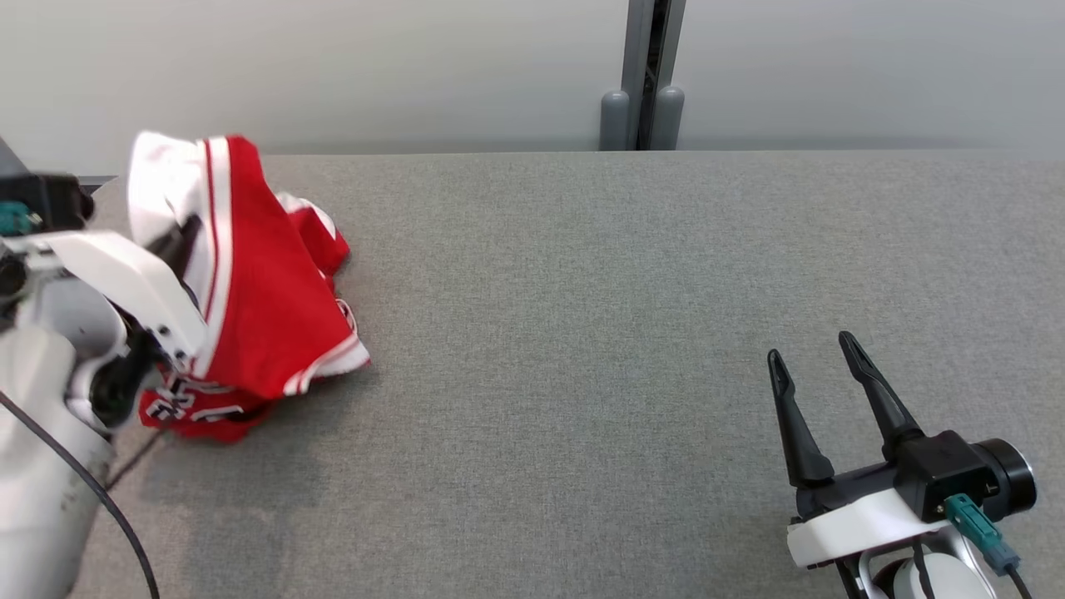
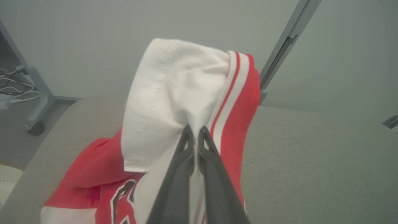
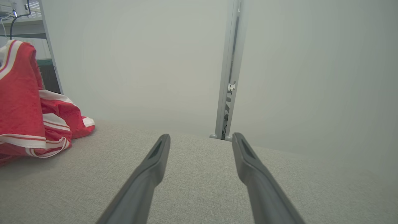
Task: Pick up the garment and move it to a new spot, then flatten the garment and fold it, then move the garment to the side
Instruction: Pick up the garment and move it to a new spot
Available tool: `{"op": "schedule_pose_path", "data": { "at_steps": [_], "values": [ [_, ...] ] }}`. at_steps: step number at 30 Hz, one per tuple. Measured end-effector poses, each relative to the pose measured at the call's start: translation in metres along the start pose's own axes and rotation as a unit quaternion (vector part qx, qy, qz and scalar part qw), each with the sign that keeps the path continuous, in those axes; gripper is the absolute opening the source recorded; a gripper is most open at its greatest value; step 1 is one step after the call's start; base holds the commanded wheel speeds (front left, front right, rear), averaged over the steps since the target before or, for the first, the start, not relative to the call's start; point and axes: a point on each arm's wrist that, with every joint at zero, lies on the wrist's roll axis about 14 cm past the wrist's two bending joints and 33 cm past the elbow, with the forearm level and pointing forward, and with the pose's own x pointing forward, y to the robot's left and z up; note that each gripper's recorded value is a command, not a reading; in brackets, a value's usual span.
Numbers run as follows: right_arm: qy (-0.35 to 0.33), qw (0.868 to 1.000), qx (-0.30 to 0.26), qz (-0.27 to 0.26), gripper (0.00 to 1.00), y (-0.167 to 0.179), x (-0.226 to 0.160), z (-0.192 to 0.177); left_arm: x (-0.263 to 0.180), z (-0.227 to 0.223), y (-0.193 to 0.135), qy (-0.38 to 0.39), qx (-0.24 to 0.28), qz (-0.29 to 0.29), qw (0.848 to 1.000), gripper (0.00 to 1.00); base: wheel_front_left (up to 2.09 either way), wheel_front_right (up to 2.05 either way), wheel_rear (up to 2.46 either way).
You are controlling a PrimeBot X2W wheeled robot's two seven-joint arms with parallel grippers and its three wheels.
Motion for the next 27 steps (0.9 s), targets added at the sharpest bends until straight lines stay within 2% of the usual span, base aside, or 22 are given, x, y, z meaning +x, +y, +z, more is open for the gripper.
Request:
{"op": "schedule_pose_path", "data": {
  "at_steps": [5,11,21,27],
  "values": [
    [0.000,1.000,-0.001,-0.001,1.00,-0.001,-0.002,0.000,-0.001,-0.041,-0.003,0.030,-0.016,0.007,0.999,0.00,0.00,0.00,0.00],
    [0.000,1.000,-0.004,-0.003,1.00,-0.002,-0.003,0.001,0.003,-0.048,-0.016,0.006,-0.036,0.005,0.999,0.00,0.00,0.00,0.00],
    [0.005,1.000,-0.009,0.002,1.00,0.002,-0.005,-0.002,0.004,-0.076,-0.018,0.009,-0.027,0.027,0.999,0.00,0.00,0.00,0.00],
    [0.008,1.000,-0.009,0.003,1.00,0.002,-0.005,-0.004,0.005,-0.093,-0.013,0.018,0.006,0.043,0.999,0.00,0.00,0.00,0.00]
  ]
}}
